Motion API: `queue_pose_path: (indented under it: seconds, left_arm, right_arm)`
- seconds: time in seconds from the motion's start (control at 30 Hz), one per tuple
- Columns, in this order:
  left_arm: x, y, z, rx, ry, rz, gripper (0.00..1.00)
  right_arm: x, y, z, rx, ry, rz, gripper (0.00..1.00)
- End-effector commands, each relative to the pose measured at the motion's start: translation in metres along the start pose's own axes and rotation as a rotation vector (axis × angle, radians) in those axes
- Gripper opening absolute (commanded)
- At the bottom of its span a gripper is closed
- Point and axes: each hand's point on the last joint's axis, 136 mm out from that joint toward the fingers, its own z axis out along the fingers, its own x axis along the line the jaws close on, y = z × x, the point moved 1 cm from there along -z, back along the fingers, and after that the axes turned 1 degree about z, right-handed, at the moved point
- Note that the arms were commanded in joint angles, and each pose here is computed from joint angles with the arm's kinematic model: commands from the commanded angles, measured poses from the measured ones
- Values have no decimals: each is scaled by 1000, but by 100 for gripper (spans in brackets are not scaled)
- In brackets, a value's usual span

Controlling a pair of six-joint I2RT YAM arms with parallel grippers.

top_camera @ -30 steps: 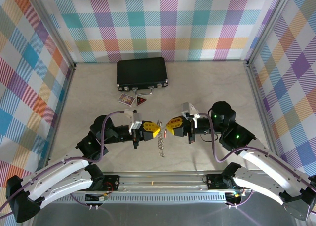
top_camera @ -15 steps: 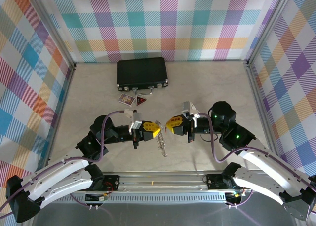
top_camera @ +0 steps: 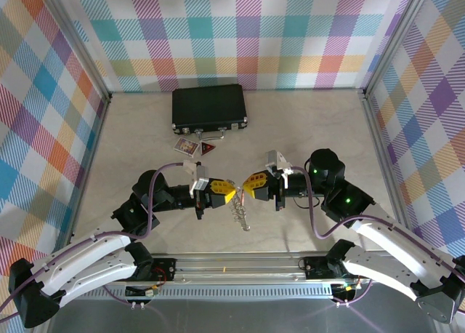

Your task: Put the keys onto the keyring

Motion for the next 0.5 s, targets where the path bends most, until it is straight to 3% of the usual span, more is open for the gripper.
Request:
queue_pose_path:
  seconds: [0.0,0.47]
  left_arm:
    - [-8,25,-4,-86,-30,56,0]
    - [-10,25,-6,-88,-32,58,0]
  right_arm:
    - [11,15,-1,-43,50,-45,0]
    - [11,17,-6,-63,25,-41,0]
